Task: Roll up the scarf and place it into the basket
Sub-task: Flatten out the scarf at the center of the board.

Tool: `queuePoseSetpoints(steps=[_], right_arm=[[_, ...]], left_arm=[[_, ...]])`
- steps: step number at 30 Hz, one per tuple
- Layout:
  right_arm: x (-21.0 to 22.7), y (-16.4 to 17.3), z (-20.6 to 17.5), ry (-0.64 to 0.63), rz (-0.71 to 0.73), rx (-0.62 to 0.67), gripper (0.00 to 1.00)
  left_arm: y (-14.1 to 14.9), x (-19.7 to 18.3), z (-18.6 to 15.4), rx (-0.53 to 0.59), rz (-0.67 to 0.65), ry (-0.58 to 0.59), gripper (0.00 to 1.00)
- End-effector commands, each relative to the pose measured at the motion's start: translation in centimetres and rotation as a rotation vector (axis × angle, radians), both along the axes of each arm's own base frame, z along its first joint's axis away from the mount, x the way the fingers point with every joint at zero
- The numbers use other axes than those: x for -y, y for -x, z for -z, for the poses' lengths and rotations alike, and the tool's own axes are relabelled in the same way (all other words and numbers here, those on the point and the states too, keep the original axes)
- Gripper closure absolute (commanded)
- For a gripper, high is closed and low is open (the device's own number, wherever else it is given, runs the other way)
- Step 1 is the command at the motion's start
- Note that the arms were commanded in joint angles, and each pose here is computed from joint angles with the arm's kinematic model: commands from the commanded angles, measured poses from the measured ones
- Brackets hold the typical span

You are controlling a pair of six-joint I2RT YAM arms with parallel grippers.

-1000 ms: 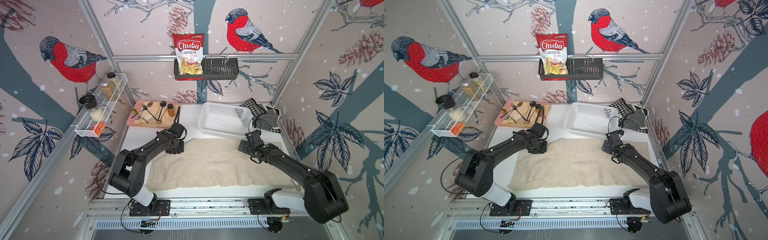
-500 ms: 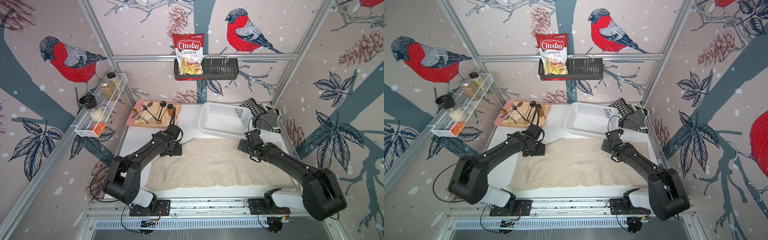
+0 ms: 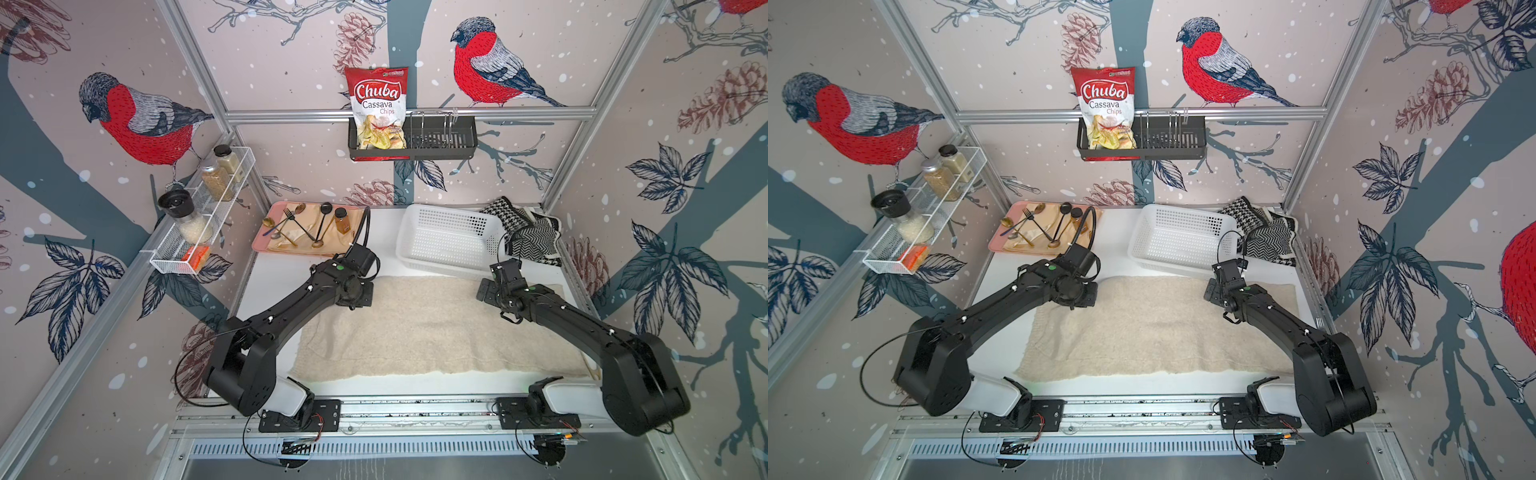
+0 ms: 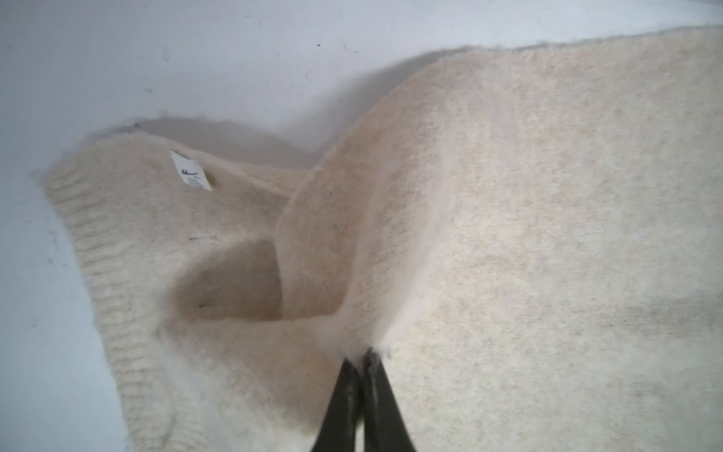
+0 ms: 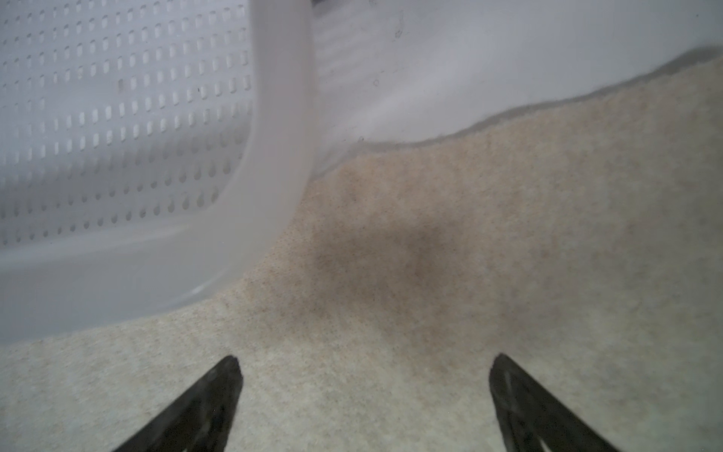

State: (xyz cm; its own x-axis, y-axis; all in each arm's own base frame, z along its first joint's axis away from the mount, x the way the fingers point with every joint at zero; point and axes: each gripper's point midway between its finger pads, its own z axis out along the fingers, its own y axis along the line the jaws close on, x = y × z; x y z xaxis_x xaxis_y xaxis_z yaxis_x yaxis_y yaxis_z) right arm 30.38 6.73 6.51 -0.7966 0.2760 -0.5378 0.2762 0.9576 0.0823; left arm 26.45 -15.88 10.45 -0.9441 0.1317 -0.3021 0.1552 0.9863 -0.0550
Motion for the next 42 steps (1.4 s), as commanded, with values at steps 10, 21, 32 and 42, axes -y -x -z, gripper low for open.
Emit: queuePoseSetpoints(steps=[10, 21, 32, 42], right_arm=[[-0.5, -0.7, -0.4, 0.017, -0.029, 0.004, 0.0], [-1.1, -0.6, -0.4, -0.004, -0.034, 0.014, 0.0], [-0.8, -0.1, -0.2, -0.002, -0.037, 0.017, 0.0], [-1.7, -0.8, 1.1, -0.012, -0.058, -0.005, 0.0]], left_arm=[[14.9, 7.0, 6.0, -0.266, 0.043, 0.023, 1.0], [3.2, 5.3, -3.0, 0.074, -0.049, 0.116, 0.03], [5.4, 2.3, 3.6, -0.141, -0.117, 0.041, 1.0], [17.9, 1.3, 0.8, -0.241, -0.219, 0.156, 1.0]])
